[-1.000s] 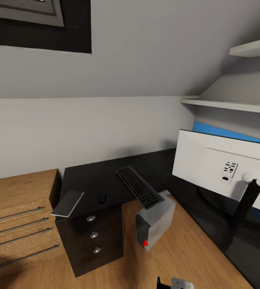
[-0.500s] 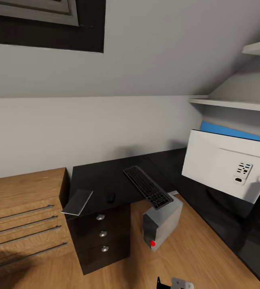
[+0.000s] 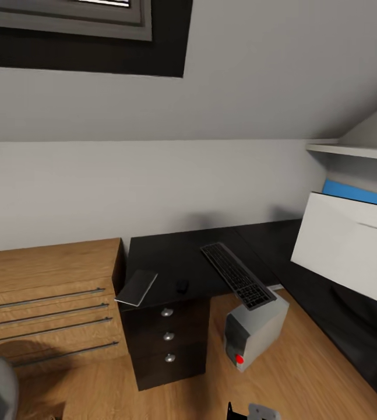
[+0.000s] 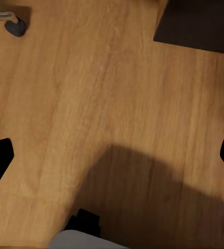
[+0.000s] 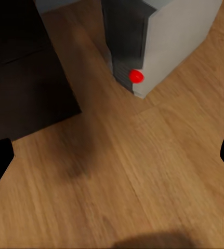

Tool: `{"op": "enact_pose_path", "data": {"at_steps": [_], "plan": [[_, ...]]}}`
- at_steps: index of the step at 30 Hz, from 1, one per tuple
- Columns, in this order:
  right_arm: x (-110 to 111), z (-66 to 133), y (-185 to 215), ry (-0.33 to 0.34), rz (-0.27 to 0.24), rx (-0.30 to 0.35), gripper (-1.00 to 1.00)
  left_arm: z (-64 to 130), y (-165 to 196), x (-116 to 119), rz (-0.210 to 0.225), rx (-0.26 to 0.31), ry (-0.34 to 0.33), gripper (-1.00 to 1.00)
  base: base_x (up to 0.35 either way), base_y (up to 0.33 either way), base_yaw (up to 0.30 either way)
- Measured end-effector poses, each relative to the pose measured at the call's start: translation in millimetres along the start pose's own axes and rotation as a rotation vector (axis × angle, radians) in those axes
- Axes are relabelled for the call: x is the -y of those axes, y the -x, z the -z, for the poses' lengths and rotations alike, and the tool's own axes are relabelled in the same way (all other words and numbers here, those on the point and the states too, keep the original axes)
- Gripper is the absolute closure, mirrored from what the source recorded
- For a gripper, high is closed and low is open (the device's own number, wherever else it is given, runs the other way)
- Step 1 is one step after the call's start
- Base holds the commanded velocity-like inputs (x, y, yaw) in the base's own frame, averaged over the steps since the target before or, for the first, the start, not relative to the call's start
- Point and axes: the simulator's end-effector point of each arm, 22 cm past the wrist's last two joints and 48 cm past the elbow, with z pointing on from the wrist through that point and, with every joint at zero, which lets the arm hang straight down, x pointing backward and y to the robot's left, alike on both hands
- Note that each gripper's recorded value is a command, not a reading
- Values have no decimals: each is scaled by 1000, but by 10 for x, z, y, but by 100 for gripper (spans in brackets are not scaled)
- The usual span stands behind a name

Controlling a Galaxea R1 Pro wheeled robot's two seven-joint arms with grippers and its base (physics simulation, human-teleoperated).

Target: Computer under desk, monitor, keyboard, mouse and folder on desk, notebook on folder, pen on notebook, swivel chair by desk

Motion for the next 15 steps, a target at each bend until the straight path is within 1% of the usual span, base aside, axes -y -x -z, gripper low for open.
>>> {"op": "enact_pose_path", "data": {"at_steps": [3, 6, 15], "plan": [[-6, 0, 1, 2, 4, 0, -100, 0, 0, -3, 0, 0, 0, -100, 0, 41, 277], [-15, 0, 2, 7, 12, 2, -100, -1, 4, -2, 0, 1, 0, -100, 0, 121, 277], [-58, 3, 7, 25, 40, 5, -100, 0, 0, 2, 0, 0, 0, -100, 0, 243, 277]]}}
